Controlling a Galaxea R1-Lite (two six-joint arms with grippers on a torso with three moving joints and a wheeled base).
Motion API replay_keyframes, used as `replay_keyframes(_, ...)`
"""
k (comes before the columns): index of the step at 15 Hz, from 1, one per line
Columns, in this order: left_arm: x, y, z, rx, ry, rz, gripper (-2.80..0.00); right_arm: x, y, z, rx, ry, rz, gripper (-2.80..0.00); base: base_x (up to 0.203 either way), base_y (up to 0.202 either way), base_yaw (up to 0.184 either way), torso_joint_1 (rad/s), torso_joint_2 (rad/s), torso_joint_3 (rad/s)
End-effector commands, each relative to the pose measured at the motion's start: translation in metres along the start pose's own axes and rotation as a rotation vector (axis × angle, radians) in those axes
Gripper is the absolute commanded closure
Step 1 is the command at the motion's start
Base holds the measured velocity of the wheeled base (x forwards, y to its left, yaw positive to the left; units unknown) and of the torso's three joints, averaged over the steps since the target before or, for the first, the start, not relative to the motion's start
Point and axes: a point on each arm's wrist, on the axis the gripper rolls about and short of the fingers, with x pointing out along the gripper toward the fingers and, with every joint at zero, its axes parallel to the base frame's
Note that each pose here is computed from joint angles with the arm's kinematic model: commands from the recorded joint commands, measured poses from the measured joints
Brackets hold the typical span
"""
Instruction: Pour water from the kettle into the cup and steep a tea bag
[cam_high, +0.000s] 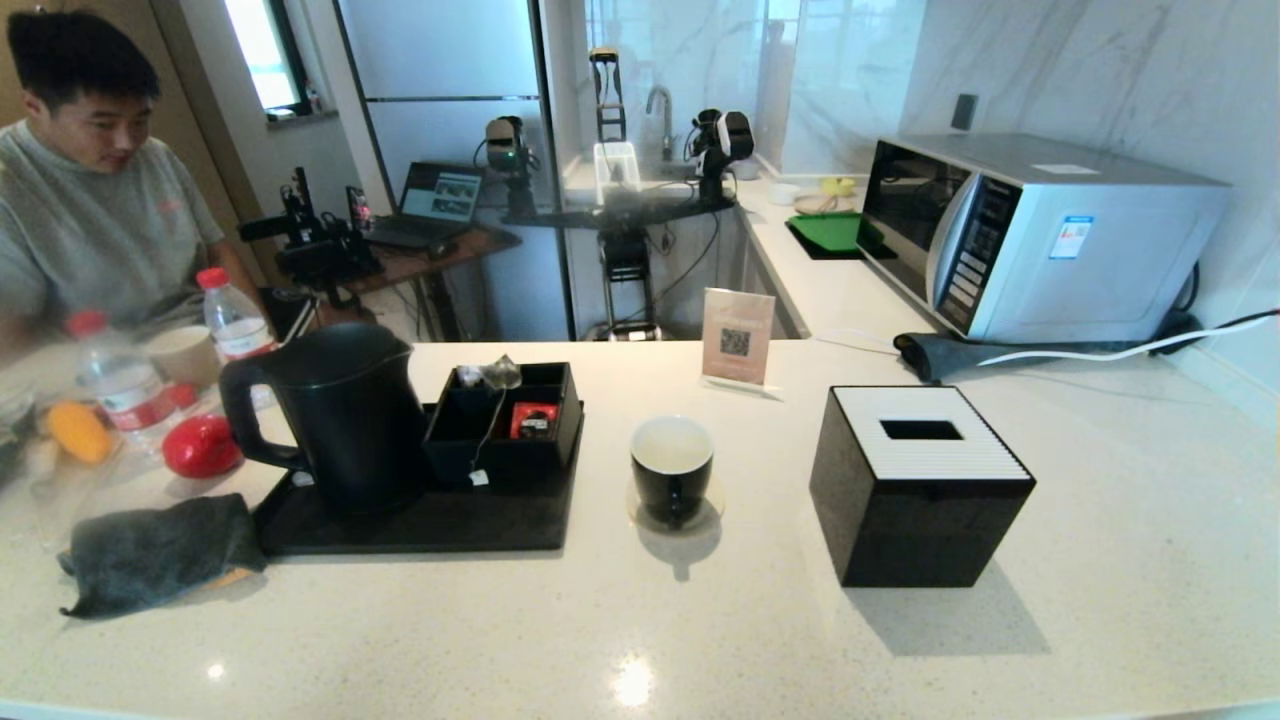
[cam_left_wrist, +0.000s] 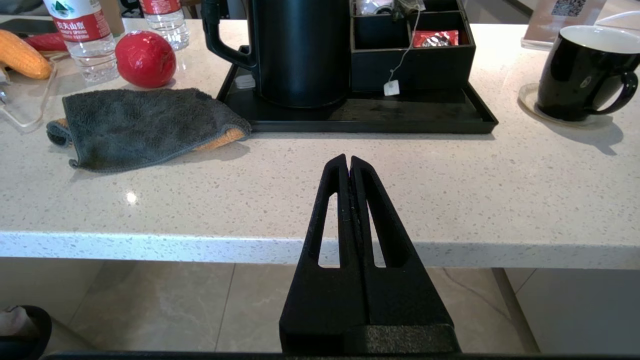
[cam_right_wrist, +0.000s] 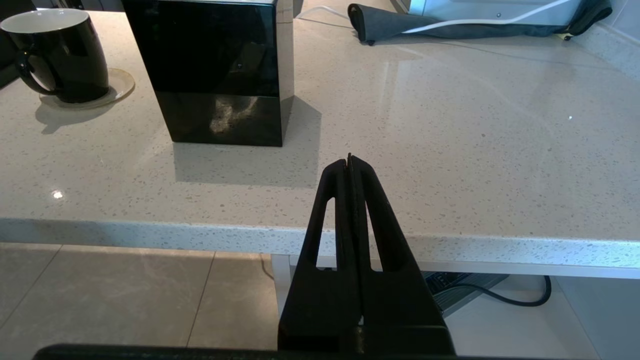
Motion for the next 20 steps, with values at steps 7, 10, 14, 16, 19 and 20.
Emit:
replay_keyframes(7,0.0,0.0,0.0,0.0,0.0,0.001,0.0,0.0,0.0,0.0,-0.001,0.002,0.001,0.0,0.0,0.0,0.0,0.0,0.0,0.0)
replay_keyframes(10,0.0,0.0,0.0,-0.006,0.0,0.0,0.0,0.0,0.0,0.0,-0.001,0.002,0.0,0.0,0.0,0.0,0.0,0.0,0.0,0.0)
replay_keyframes(14,0.0,0.0,0.0,-0.003,0.0,-0.001,0.0,0.0,0.0,0.0,-0.001,0.002,0.002,0.0,0.0,0.0,0.0,0.0,0.0,0.0)
replay_keyframes(16,0.0,0.0,0.0,-0.003,0.0,0.001,0.0,0.0,0.0,0.0,-0.001,0.002,0.001,0.0,0.0,0.0,0.0,0.0,0.0,0.0)
replay_keyframes(19,0.0,0.0,0.002,-0.003,-0.008,0.003,0.0,0.0,0.0,0.0,-0.001,0.002,0.002,0.0,0.0,0.0,0.0,0.0,0.0,0.0)
replay_keyframes(20,-0.003,0.0,0.011,-0.002,-0.029,0.004,0.0,0.0,0.0,0.0,-0.001,0.002,0.0,0.0,0.0,0.0,0.0,0.0,0.0,0.0)
